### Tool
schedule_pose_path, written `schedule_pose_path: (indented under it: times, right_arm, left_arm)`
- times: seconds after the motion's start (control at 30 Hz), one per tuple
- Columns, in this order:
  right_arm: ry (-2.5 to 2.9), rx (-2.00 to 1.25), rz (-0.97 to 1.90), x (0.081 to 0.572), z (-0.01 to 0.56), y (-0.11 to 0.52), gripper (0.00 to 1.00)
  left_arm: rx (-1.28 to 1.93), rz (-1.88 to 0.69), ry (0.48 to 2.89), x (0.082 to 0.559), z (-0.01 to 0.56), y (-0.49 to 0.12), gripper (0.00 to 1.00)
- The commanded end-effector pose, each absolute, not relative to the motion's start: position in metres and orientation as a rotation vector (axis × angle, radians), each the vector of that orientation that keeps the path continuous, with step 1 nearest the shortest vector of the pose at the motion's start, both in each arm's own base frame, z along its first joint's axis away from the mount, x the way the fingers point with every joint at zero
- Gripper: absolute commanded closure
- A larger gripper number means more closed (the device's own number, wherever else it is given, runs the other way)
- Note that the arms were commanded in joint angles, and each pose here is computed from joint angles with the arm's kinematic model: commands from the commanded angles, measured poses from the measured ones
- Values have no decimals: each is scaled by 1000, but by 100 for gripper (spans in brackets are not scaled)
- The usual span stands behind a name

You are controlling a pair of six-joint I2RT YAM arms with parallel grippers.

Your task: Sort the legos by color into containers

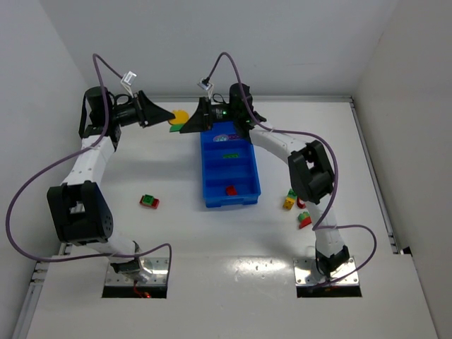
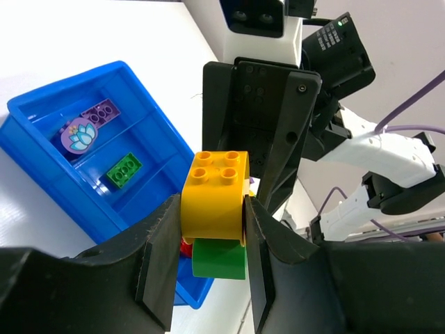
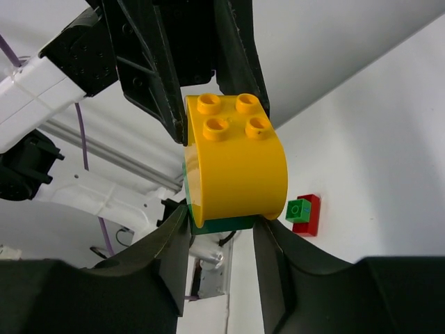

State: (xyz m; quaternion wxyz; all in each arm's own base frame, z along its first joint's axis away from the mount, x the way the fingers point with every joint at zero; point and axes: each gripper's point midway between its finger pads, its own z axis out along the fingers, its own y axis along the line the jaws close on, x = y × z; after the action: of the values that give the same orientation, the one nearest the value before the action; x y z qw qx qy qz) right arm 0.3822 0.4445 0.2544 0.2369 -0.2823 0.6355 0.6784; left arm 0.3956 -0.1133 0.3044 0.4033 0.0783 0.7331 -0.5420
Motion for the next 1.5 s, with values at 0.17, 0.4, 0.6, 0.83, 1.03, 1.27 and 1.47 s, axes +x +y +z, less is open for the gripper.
schedule_pose_path:
  times: [0.17,0.4,0.6,0.83,1.03,1.27,1.47]
  right_arm:
    - [1588,-805,1824,387,292,452,88]
    - [1557,-890,1846,370,289,450,93]
    - [1535,-962,1862,351,286,452,94]
    - [1553,-995,1868,341,274,451,94]
    - [1603,-993,1788,343,265,426,95]
    - [1824,-934,1539,349,231,355,95]
    - [1955,-995,1241,334,182,293,95]
  left_arm:
    - [239,-1332,1808,383,316,-118,95]
    - [165,-1278,1721,409,335,-107,98]
    - [165,-1237,1659,429,361,-99,98]
    - [138,-1226,1644,438,366,-93,98]
    - [92,-1073,1742,436,335,-79,98]
    - [3,-876,1856,425,300,-57,98]
    - [48,-838,1948,416,270,-77,99]
